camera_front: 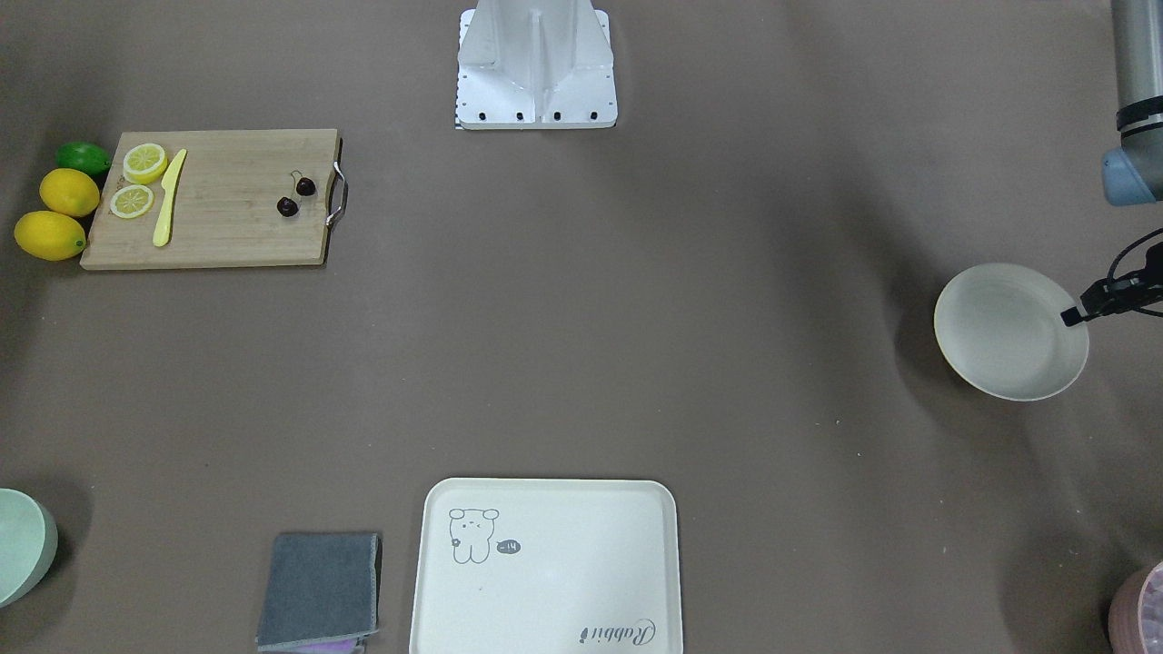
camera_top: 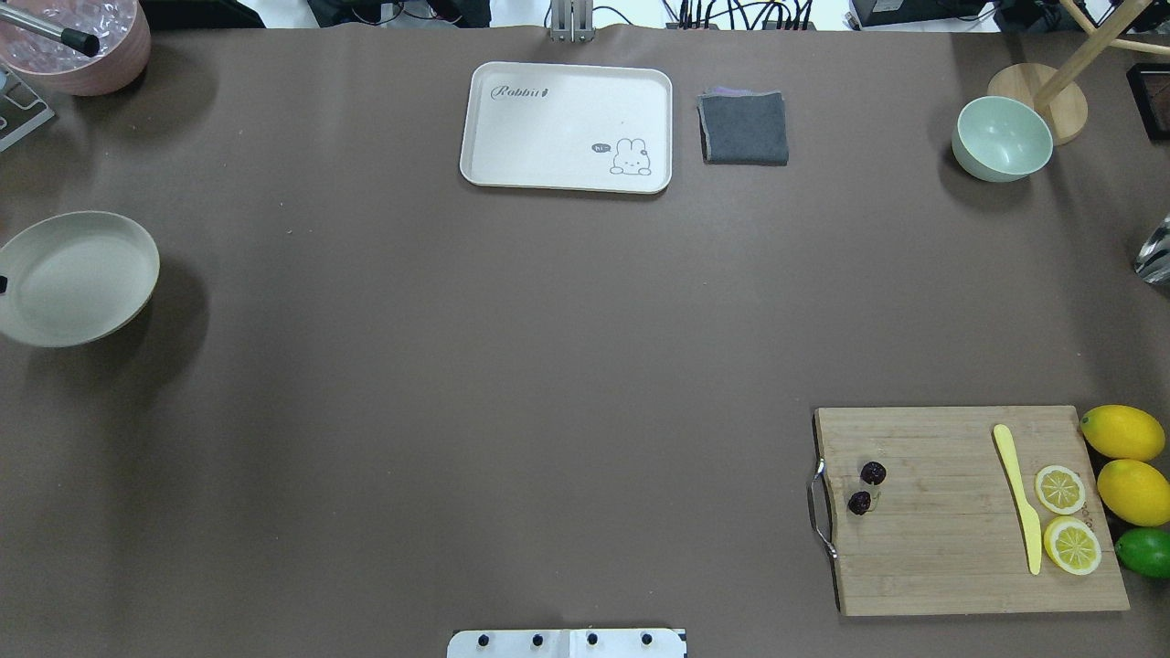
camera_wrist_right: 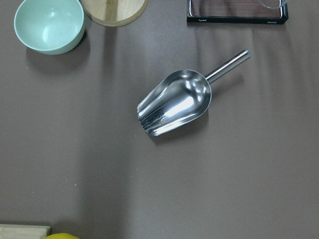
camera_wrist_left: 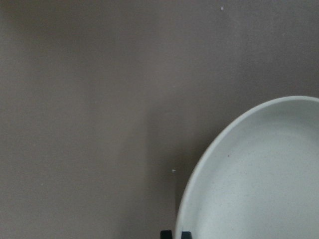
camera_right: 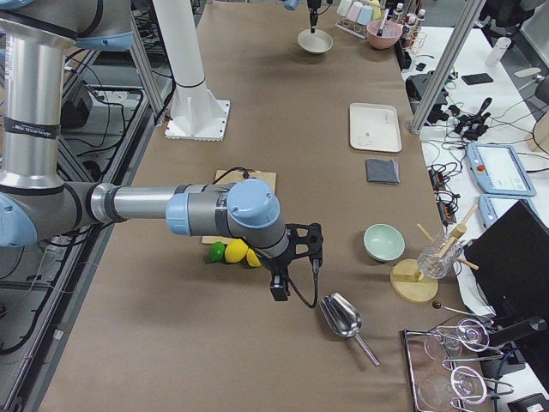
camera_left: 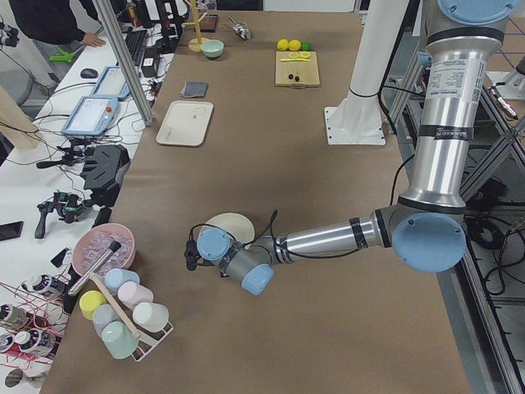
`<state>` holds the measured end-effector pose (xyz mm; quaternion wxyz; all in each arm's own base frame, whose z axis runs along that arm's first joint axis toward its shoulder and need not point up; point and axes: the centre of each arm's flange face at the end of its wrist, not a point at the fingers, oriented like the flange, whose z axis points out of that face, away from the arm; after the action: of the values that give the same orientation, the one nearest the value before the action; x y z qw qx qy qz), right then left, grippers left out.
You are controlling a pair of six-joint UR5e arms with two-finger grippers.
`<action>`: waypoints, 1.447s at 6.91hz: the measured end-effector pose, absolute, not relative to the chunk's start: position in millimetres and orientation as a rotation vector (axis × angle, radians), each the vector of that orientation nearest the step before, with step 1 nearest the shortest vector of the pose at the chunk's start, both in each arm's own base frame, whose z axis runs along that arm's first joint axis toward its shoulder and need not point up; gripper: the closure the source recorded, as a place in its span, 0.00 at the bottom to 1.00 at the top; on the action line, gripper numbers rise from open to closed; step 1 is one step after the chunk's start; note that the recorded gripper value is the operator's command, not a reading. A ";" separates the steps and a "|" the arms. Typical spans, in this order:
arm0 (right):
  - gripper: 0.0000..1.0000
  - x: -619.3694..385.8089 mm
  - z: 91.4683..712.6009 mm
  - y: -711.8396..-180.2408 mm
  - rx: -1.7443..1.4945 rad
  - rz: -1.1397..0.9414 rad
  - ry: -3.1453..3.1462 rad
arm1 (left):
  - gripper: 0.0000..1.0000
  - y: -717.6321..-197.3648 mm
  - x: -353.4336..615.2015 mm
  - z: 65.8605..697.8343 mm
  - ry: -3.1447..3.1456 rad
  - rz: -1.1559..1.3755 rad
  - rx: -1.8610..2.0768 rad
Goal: Place red cherry on plate
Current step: 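Hook the white plate rim with the left gripper and drag it, then slide the white plate with the left gripper toward the table center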
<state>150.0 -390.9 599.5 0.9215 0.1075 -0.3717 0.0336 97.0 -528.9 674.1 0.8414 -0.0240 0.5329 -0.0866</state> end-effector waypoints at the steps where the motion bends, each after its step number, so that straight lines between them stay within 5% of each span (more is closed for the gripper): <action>1: 0.00 149.2 598.2 -392.6 0.221 0.068 -0.764 | 1.00 -540.8 120.6 626.3 1.163 -0.230 -0.089; 3: 0.00 145.3 597.4 -395.3 0.216 0.065 -0.767 | 1.00 -547.1 207.3 530.7 1.195 -0.239 -0.119; 7: 0.00 138.7 594.5 -403.6 0.215 0.046 -0.769 | 1.00 -481.2 453.4 361.7 1.208 -0.279 -0.113; 10: 0.00 137.8 596.1 -401.0 0.211 0.046 -0.772 | 1.00 -422.2 504.3 262.8 1.208 -0.340 -0.140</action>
<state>137.8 -401.0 596.1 0.9207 0.1028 -0.3757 0.0222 504.3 -422.2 262.8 0.8073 -0.0654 0.5647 -0.1587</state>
